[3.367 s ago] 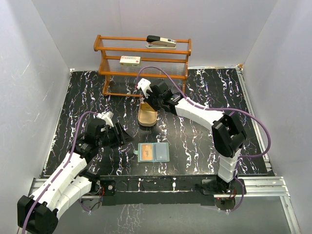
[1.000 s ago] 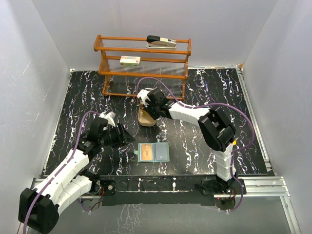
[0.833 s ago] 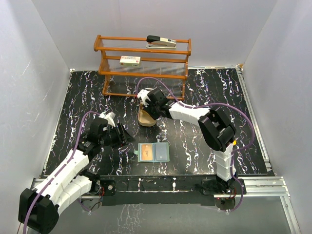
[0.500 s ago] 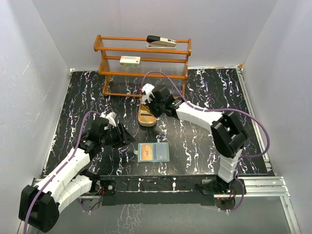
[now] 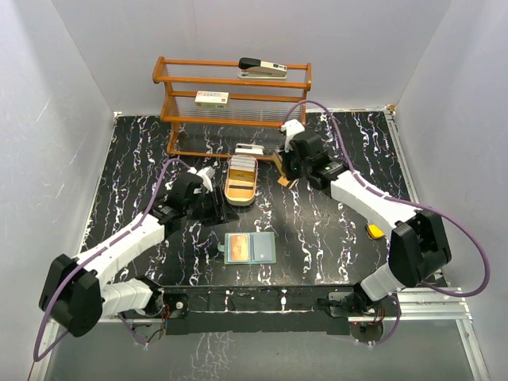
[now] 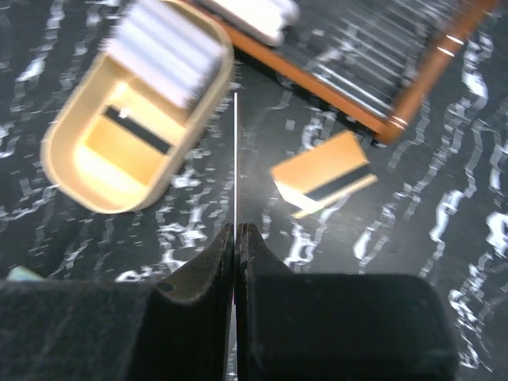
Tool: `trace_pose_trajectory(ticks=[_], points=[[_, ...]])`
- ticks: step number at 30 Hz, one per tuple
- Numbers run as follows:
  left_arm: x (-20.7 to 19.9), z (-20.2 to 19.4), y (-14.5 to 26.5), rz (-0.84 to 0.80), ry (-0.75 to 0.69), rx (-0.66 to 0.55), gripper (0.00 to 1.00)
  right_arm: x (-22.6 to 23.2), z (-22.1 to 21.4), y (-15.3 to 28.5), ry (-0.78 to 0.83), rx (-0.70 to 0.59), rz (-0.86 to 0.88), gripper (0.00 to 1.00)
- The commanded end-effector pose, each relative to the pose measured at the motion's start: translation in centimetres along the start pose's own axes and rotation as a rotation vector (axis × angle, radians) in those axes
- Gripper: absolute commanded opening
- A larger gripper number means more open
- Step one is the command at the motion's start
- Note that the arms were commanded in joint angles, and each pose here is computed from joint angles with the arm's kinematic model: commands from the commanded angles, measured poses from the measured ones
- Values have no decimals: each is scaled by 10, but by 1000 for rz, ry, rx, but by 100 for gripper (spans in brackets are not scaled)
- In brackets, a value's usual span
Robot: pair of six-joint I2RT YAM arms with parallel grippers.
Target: Put the credit cards into the card holder
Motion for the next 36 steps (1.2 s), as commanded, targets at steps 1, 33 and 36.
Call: trace_pose_trajectory(ticks=[1, 33, 36], points=[[-16, 15, -7, 4, -66, -33, 44, -42, -10, 6, -45, 19, -157, 0], [-7, -5, 40, 43, -95, -128, 49, -117, -31, -37, 811, 45, -154, 0], [-7, -5, 40, 43, -96, -128, 50, -117, -31, -45, 834, 44, -132, 0]])
Point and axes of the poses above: each gripper's point midway between its finger pads, its own y axis back along the fingers, its own x axis along the line the jaws close on, z = x × y, the point moved 10 cm from there along y, back along the fingers, and after that the axes turned 2 degrees about -y, right-handed, at the moved point
